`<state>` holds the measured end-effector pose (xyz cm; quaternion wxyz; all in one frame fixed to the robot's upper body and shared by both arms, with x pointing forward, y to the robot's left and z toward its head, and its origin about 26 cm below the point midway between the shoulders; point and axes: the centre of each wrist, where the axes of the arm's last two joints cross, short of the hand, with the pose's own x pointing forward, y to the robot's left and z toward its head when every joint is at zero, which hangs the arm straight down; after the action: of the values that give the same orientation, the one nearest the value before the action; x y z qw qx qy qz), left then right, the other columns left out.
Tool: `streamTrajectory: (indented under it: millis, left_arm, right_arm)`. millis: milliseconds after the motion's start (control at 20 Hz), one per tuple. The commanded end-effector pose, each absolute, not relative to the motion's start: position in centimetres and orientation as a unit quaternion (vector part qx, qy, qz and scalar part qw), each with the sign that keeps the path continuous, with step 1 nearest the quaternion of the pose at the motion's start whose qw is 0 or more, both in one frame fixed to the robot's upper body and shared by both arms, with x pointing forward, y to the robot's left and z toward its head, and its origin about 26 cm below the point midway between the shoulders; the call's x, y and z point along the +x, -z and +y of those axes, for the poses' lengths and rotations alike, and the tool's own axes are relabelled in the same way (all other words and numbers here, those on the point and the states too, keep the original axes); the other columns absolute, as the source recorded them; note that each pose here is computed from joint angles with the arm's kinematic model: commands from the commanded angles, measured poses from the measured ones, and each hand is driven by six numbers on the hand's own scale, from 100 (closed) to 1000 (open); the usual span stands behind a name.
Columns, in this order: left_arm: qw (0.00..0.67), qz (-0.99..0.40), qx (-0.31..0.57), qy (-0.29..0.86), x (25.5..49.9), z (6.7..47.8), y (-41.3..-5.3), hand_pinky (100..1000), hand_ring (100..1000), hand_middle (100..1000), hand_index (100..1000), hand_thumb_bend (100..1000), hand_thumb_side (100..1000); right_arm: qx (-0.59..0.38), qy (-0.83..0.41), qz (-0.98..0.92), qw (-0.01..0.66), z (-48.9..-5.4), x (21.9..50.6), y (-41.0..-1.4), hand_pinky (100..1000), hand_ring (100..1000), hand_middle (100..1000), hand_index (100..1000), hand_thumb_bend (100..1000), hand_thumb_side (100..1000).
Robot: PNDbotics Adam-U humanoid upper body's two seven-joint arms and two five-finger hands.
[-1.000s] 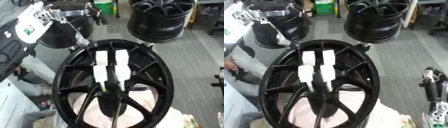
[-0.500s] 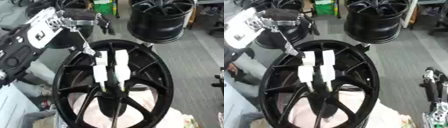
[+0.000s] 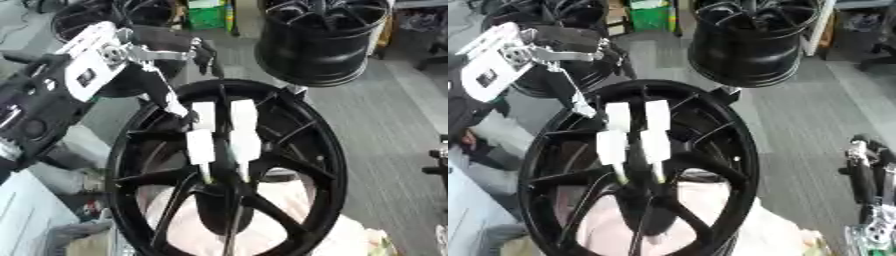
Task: Pull the pin out of the wheel hub.
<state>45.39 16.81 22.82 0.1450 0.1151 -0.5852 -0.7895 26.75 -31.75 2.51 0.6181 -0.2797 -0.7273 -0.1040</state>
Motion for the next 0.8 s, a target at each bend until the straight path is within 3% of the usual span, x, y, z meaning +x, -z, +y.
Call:
streamTrajectory:
  millis: [50, 800]
  left_arm:
    - [-0.011, -0.431, 0.064, 0.900, 45.4, 16.9, -23.5, 721, 663, 700, 831, 550, 490]
    - [-0.002, -0.414, 0.052, 0.909, 45.5, 16.7, -21.5, 691, 615, 664, 804, 511, 487]
  right_arm:
    - [-0.285, 0.096, -0.735, 0.608, -32.2, 27.0, -3.2, 484, 687, 755, 731, 100, 727]
    - [-0.284, 0.096, -0.735, 0.608, -32.2, 27.0, -3.2, 483, 687, 755, 731, 100, 727]
